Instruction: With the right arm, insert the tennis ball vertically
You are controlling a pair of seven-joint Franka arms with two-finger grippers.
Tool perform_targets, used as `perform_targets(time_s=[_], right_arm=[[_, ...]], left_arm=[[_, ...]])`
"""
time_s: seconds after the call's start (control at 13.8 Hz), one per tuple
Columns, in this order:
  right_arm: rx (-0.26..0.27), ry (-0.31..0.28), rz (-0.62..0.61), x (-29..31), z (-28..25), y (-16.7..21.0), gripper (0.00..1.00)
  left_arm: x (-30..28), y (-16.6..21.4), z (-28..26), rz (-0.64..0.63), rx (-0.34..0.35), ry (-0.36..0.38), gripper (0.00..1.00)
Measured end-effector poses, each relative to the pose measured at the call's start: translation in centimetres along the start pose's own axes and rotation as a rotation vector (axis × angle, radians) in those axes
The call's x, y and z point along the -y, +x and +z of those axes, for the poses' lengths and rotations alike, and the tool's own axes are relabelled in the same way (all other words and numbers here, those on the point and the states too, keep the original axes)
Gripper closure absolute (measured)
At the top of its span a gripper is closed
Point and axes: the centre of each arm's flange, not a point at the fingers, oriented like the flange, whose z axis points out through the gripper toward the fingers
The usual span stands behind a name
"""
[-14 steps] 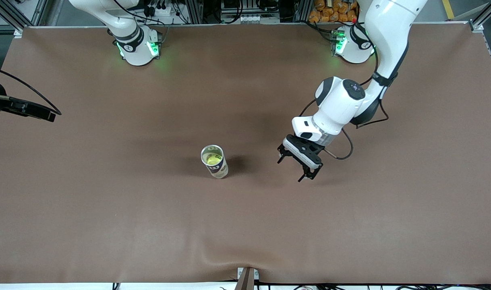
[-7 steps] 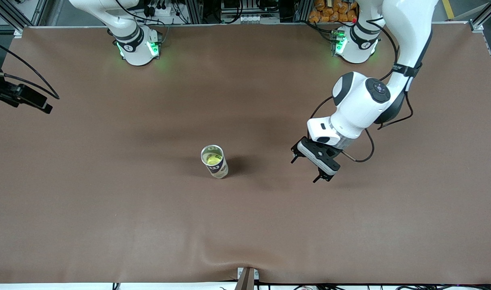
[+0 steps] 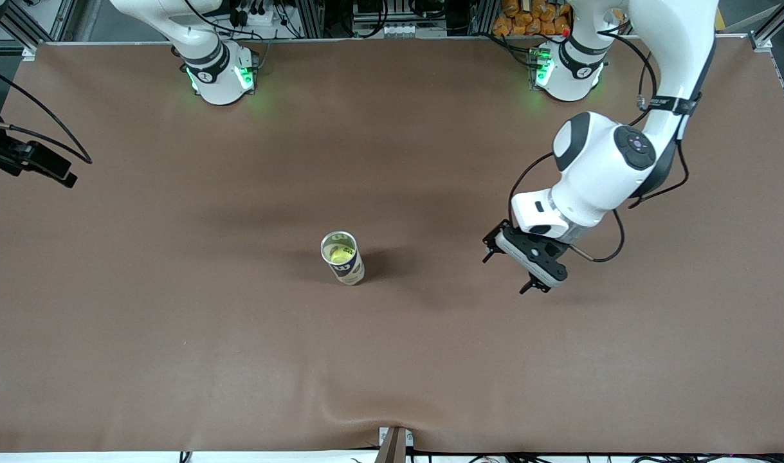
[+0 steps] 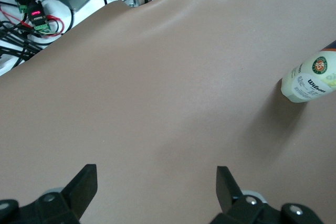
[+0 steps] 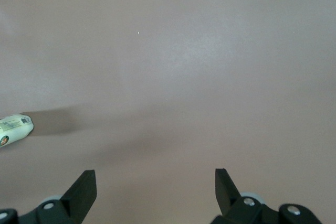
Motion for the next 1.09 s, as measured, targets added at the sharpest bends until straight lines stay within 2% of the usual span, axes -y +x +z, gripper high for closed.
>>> perform_targets(time_s=[0.15,0.36,0.87,1.09], right_arm=[[0.023,-0.004,-0.077,0.2,0.2,-0.3,0.00],[0.023,-0.002,-0.200,-0.1,0.0,-0.4,0.00],[0.011,0.000,-0.226,-0.1,-0.5,-0.3,0.00],[0.011,0.000,-0.228,-0.1,-0.5,-0.3,0.00]], left_arm=[[1.2,0.2,-1.5,-0.014,0.026,-0.007,0.00],[3.0,0.0,-4.0,-0.037,0.065,-0.011,0.00],[6.9,-1.5,-12.4,-0.105,0.228,-0.058,0.00],[7.3,-2.1,-16.2,-0.129,0.297,-0.035,0.00]])
